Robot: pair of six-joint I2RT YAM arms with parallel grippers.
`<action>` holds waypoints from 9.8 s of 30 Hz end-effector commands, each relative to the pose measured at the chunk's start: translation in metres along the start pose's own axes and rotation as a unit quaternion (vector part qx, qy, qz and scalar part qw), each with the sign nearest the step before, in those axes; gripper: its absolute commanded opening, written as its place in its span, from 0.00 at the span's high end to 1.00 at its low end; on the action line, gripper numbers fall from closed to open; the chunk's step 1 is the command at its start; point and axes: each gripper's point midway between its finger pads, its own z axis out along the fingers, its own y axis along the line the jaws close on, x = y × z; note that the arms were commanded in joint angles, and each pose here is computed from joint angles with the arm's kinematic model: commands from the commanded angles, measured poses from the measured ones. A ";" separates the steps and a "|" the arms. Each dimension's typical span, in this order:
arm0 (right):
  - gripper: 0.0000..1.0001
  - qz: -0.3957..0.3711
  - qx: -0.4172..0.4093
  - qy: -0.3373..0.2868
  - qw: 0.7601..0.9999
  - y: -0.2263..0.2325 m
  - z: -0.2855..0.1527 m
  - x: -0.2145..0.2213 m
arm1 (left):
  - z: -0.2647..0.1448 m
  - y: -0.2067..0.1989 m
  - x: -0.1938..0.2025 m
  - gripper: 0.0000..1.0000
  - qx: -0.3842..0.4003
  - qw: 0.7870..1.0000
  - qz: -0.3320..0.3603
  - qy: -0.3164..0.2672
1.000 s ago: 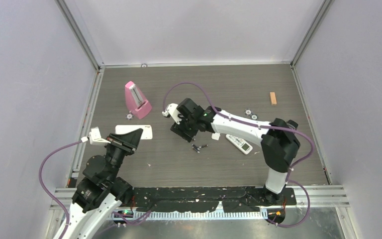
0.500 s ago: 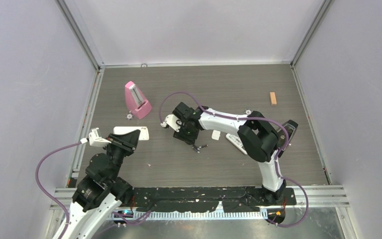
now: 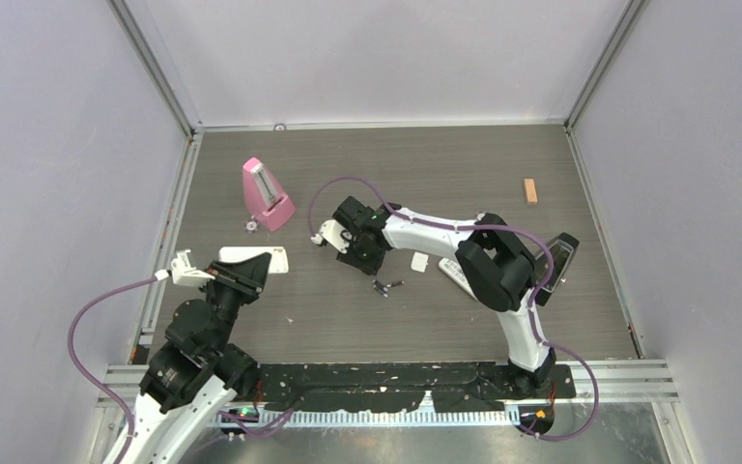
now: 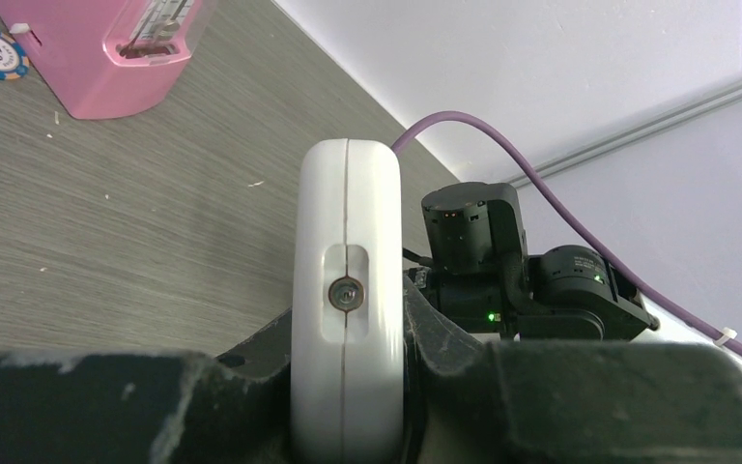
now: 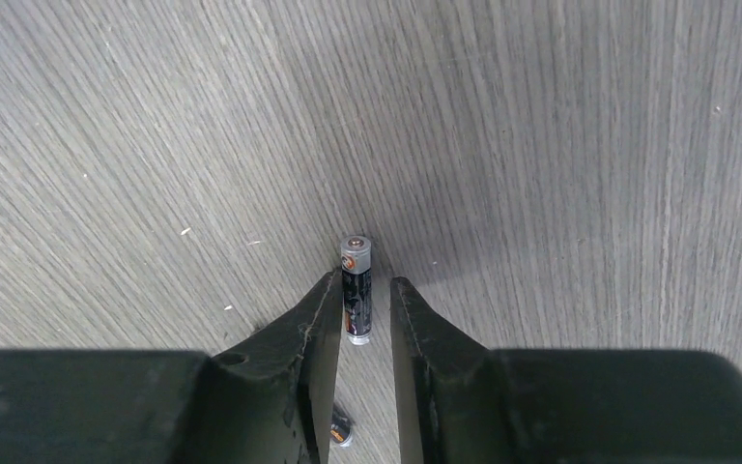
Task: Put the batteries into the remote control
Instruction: Pick up the battery from the center of the board, then load the battery into the remote control.
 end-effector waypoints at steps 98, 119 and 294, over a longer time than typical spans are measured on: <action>0.89 0.442 0.122 -0.464 0.758 0.092 -0.262 -0.153 | -0.001 -0.105 0.006 1.00 0.318 0.868 -0.378 0.047; 0.67 0.448 0.133 -0.435 0.770 0.092 -0.267 -0.149 | 0.002 -0.103 0.008 1.00 0.312 0.863 -0.394 0.053; 0.32 0.471 -0.223 -0.441 0.731 0.099 -0.291 -0.152 | -0.002 -0.062 0.038 1.00 0.283 0.889 -0.355 0.060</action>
